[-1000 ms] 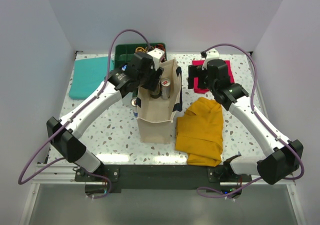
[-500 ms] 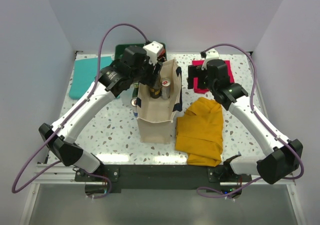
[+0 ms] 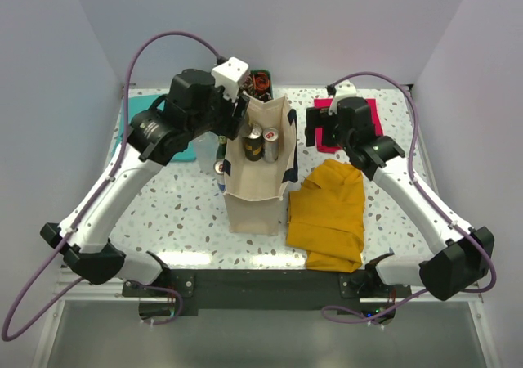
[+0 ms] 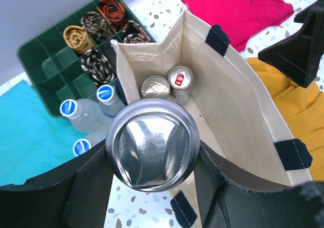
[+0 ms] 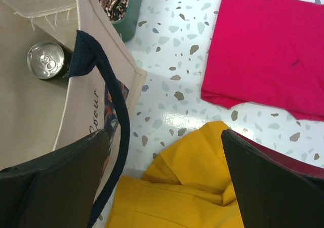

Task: Take the beverage out of the canvas bag
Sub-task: Take out the drink from the canvas bag, then place the drink at the center of the board.

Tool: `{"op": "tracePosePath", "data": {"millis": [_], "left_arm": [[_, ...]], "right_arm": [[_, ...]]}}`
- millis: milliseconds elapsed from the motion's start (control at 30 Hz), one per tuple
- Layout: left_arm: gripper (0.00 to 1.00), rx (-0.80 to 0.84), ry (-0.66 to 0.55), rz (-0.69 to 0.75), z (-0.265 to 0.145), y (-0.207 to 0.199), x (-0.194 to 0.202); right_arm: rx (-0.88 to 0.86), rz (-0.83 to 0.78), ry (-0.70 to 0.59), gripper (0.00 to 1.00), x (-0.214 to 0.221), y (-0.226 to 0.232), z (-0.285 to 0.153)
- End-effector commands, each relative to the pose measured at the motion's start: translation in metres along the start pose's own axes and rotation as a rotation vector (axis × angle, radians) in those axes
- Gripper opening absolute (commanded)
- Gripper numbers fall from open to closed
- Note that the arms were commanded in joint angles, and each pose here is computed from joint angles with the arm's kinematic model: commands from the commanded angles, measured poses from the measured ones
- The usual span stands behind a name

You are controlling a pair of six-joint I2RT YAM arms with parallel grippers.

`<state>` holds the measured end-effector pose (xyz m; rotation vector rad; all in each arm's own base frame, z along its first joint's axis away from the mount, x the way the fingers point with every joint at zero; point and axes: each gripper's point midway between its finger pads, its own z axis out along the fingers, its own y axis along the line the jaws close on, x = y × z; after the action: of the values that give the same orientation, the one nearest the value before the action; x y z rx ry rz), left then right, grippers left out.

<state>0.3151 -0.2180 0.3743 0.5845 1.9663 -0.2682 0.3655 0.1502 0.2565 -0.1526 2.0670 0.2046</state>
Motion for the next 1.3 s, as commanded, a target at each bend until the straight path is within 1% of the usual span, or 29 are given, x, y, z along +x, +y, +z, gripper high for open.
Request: {"op": "tracePosePath", "data": {"millis": [0, 300, 567, 700, 833, 900, 1100, 1167, 1233, 1267], "left_arm": [[0.0, -0.112, -0.2, -0.042, -0.051, 0.029, -0.051], [0.0, -0.28, -0.199, -0.109, -0.088, 0.061, -0.037], [0.0, -0.408, -0.122, -0.181, -0.095, 0.079, -0.004], [0.0, -0.425, -0.069, -0.213, -0.092, 0.079, 0.019], [0.0, -0.43, 0.002, -0.207, -0.083, 0.076, 0.04], [0.0, -0.402, 0.028, -0.209, -0.077, 0.07, 0.049], [0.0, -0.419, 0.071, -0.233, -0.064, 0.068, 0.078], [0.0, -0.415, 0.059, -0.25, -0.059, 0.067, 0.08], [0.0, -0.419, 0.075, -0.253, -0.051, 0.065, 0.093], [0.0, -0.42, 0.056, -0.262, -0.05, 0.066, 0.091]], "right_arm": [[-0.026, 0.021, -0.032, 0.98, -0.008, 0.003, -0.01], [-0.054, 0.036, -0.026, 0.98, -0.005, 0.007, -0.017], [-0.073, 0.049, -0.028, 0.98, -0.006, 0.011, -0.02], [-0.079, 0.049, -0.02, 0.98, -0.005, 0.012, -0.02], [-0.079, 0.048, -0.02, 0.98, -0.005, 0.012, -0.021], [-0.074, 0.052, -0.023, 0.98, -0.005, 0.01, -0.022], [-0.067, 0.053, -0.012, 0.98, 0.0, 0.008, -0.023], [-0.066, 0.048, -0.007, 0.98, 0.001, 0.008, -0.024], [-0.055, 0.043, -0.008, 0.98, 0.001, 0.006, -0.025], [-0.052, 0.04, -0.008, 0.98, 0.001, 0.005, -0.024]]}}
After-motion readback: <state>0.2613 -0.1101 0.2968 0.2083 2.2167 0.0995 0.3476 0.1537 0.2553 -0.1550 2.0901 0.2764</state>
